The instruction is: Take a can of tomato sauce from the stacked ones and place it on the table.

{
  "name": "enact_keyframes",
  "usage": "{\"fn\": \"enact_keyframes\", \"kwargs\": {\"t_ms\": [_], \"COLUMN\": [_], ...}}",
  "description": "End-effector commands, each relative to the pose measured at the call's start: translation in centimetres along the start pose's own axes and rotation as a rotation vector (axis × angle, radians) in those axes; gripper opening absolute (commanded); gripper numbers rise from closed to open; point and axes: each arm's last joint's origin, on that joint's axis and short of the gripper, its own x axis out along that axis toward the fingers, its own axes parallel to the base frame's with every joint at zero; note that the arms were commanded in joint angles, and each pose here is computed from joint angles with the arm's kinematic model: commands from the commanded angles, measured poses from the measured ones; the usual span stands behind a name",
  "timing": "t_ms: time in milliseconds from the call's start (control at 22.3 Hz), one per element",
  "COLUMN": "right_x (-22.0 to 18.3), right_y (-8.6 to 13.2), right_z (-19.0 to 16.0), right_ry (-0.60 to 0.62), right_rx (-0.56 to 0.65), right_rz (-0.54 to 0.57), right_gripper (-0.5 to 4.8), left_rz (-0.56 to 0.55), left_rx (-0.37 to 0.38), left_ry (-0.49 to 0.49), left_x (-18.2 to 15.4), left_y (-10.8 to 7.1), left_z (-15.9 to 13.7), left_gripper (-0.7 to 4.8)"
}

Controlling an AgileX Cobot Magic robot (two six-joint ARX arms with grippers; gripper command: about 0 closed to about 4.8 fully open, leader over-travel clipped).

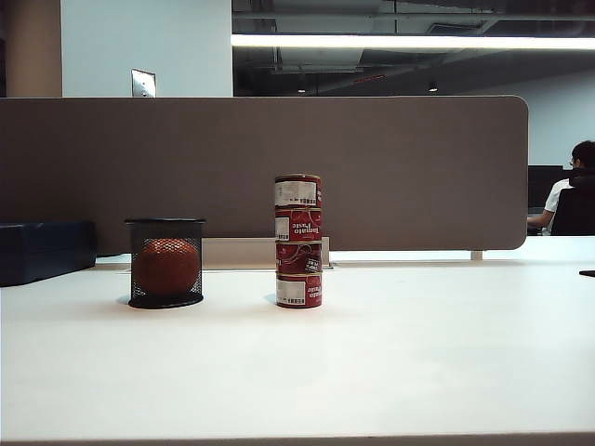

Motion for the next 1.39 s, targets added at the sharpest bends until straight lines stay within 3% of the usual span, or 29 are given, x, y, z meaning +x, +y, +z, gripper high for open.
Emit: {"fn": "enact_keyframes", "kwargs": {"t_ms": [45, 134, 179, 224, 493, 851, 896, 985, 1030, 1165, 1209, 1254, 1388], "right_x": [0.0, 0.0, 0.0, 0.0, 0.0, -1.2, -1.5, -2.4, -2.7, -4.4, -5.0, -5.3, -6.3], "right_y": [0.0, 0.0, 0.0, 0.0, 0.1, 0.6, 0.7, 0.8, 0.9, 1.1, 1.1, 1.2, 1.3], "right_z": [0.0, 0.1, 0.1, 0.1, 0.6, 3.7, 3.8, 3.8, 3.8, 3.8, 3.8, 3.8, 3.5], "right_ry": [0.012, 0.007, 0.001, 0.001, -0.037, -0.142, -0.146, -0.153, -0.154, -0.209, -0.237, -0.252, -0.326], "right_rx": [0.001, 0.007, 0.009, 0.009, 0.002, -0.017, -0.017, -0.019, -0.019, -0.026, -0.033, -0.033, -0.044], "right_rz": [-0.002, 0.006, 0.007, 0.006, 0.006, 0.021, 0.021, 0.022, 0.021, -0.012, -0.015, -0.027, -0.021], "right_gripper": [2.79, 3.27, 3.90, 4.09, 4.22, 4.15, 3.94, 2.01, 1.41, 0.86, 0.17, -0.09, -0.08], "left_rz": [-0.001, -0.001, -0.001, -0.001, -0.017, -0.017, -0.016, -0.015, -0.015, -0.012, -0.012, -0.012, -0.012], "left_rx": [0.004, 0.004, 0.004, 0.004, 0.004, 0.000, -0.001, -0.006, -0.006, -0.005, -0.005, -0.005, -0.005], "left_ry": [-0.015, -0.015, -0.015, -0.015, -0.013, -0.004, -0.001, 0.008, 0.008, 0.007, 0.007, 0.007, 0.007], "left_x": [0.0, 0.0, 0.0, 0.0, 0.0, 0.0, 0.0, 0.0, 0.0, 0.0, 0.0, 0.0, 0.0], "left_y": [0.0, 0.0, 0.0, 0.0, -0.1, -0.1, 0.0, 0.0, 0.0, 0.0, 0.0, 0.0, 0.0], "left_z": [0.3, 0.3, 0.3, 0.3, 0.3, 0.2, 0.1, 0.0, 0.0, 0.0, 0.0, 0.0, 0.0], "left_gripper": [-0.06, -0.06, -0.06, -0.06, -0.06, -0.06, -0.06, -0.06, -0.06, -0.06, -0.06, -0.06, -0.06]}}
